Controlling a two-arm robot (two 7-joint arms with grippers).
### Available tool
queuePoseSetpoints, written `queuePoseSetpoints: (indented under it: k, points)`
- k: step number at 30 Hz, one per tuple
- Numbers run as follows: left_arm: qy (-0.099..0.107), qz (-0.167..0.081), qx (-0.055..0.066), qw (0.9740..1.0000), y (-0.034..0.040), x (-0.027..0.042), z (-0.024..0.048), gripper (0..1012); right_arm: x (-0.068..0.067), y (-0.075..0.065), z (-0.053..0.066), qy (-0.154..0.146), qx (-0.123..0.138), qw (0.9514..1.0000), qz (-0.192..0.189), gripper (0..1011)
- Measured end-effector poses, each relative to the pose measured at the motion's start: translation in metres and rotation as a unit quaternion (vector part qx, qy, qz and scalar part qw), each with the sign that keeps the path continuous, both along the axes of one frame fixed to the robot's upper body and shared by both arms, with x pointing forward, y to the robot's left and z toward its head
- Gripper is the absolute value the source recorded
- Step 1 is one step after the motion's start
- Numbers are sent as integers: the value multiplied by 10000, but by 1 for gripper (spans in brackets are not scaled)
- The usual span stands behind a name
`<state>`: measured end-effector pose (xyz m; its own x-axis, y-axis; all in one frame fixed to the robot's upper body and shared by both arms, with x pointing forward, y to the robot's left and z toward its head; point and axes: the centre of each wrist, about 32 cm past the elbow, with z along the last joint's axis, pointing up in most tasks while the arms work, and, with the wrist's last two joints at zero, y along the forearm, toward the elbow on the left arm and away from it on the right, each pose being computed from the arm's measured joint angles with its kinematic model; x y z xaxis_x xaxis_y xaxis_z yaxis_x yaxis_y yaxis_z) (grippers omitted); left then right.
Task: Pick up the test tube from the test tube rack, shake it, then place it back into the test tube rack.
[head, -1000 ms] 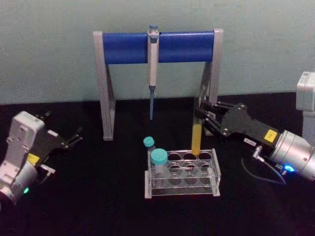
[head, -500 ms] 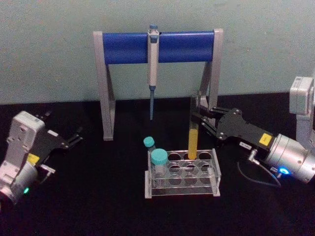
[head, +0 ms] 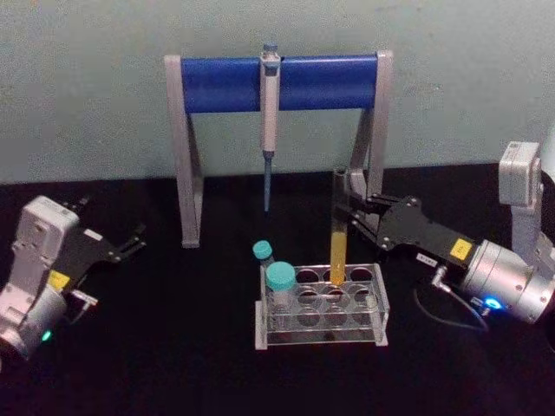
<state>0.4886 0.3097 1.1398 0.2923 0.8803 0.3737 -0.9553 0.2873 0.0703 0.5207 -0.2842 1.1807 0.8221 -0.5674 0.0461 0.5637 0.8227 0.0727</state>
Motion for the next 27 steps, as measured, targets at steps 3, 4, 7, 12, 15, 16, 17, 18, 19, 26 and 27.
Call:
queuePoseSetpoints:
  k: [3, 4, 7, 12, 15, 16, 17, 18, 19, 26, 27]
  points:
    - [0, 0, 0, 10000, 0, 0, 0, 1001, 4, 1, -15, 14, -20, 10000, -7, 210]
    - [0, 0, 0, 10000, 0, 0, 0, 1001, 8, 2, -21, 18, -30, 10000, -11, 209]
    - [0, 0, 0, 10000, 0, 0, 0, 1001, 12, 2, -31, 29, -42, 10000, -15, 209]
    - [0, 0, 0, 10000, 0, 0, 0, 1001, 18, 10, -57, 63, -67, 10000, -1, 210]
    - [0, 0, 0, 10000, 0, 0, 0, 1001, 23, 13, -68, 83, -81, 9999, 9, 209]
    - [0, 0, 0, 10000, 0, 0, 0, 1001, 24, 13, -71, 89, -85, 9999, 13, 210]
    - [0, 0, 0, 10000, 0, 0, 0, 1001, 26, 14, -75, 94, -90, 9999, 16, 210]
    - [0, 0, 0, 10000, 0, 0, 0, 1002, 27, 15, -78, 100, -96, 9999, 19, 209]
    - [0, 0, 0, 10000, 0, 0, 0, 1001, 30, 18, -83, 109, -104, 9999, 23, 210]
    - [0, 0, 0, 10000, 0, 0, 0, 1001, 44, 29, -103, 148, -163, 9997, 42, 210]
    - [0, 0, 0, 10000, 0, 0, 0, 1001, 48, 31, -108, 157, -179, 9997, 43, 209]
